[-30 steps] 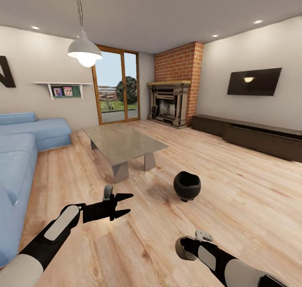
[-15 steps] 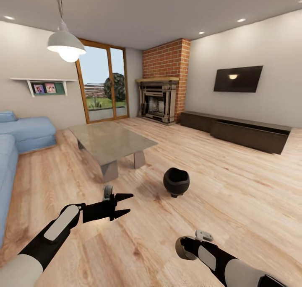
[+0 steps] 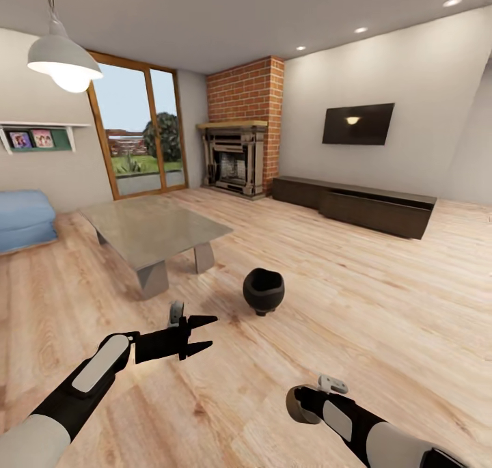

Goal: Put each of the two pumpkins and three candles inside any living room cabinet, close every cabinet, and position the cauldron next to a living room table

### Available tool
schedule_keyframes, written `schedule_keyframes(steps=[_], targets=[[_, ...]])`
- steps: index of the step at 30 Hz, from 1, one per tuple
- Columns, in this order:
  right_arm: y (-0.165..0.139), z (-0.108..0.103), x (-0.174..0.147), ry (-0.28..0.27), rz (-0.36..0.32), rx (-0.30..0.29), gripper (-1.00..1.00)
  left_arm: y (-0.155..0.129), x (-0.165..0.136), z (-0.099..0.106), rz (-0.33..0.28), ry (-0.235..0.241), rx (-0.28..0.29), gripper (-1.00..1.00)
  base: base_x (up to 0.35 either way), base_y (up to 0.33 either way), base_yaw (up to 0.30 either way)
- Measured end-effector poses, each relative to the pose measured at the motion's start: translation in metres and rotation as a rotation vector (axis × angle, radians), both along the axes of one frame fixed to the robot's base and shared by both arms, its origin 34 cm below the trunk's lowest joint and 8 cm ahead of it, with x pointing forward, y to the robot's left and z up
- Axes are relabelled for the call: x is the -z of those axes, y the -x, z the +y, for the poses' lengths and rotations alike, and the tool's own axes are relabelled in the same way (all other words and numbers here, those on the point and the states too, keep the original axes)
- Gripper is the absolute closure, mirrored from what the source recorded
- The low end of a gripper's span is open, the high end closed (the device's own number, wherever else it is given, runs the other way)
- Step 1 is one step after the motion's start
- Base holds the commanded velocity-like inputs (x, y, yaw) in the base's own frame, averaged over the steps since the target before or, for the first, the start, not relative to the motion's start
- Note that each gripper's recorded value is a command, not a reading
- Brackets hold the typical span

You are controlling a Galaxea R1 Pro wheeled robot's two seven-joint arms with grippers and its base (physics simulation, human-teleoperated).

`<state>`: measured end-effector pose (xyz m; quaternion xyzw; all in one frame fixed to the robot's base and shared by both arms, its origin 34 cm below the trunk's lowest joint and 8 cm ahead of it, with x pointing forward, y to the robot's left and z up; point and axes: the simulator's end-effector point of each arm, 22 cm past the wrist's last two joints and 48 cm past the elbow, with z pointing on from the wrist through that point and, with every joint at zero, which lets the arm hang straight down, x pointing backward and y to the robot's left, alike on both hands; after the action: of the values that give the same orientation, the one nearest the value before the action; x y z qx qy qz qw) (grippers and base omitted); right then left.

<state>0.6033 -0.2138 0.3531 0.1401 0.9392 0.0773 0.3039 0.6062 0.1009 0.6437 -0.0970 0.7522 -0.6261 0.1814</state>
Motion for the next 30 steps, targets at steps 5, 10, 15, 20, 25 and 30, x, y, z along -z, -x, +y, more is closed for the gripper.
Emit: schedule_keyframes(steps=[5, 10, 15, 20, 25, 30], targets=[[0.002, 0.0, 0.004, 0.0, 0.007, 0.0, 1.0, -0.001, 0.004, 0.0, 0.008, 0.0, 0.0, -1.0, 0.0, -0.107, -0.187], [0.004, -0.001, 0.008, 0.002, 0.018, 0.0, 1.0, -0.001, 0.008, 0.0, 0.015, -0.001, 0.0, -1.0, 0.0, -0.034, -0.187], [0.006, 0.0, 0.011, 0.001, 0.025, -0.001, 1.0, -0.002, 0.011, 0.0, 0.022, -0.001, -0.001, -1.0, 0.0, -0.002, -0.187], [0.007, 0.001, 0.014, 0.001, 0.031, -0.002, 1.0, -0.002, 0.015, 0.001, 0.029, -0.001, -0.001, -1.0, 0.0, 0.0, -0.184], [0.009, 0.0, 0.018, 0.001, 0.039, -0.001, 1.0, -0.002, 0.018, 0.0, 0.036, -0.001, 0.0, -1.0, 0.0, 0.0, -0.179], [0.01, 0.001, 0.021, 0.001, 0.045, -0.002, 1.0, -0.003, 0.021, 0.0, 0.043, 0.0, 0.0, -1.0, 0.0, 0.0, -0.176]])
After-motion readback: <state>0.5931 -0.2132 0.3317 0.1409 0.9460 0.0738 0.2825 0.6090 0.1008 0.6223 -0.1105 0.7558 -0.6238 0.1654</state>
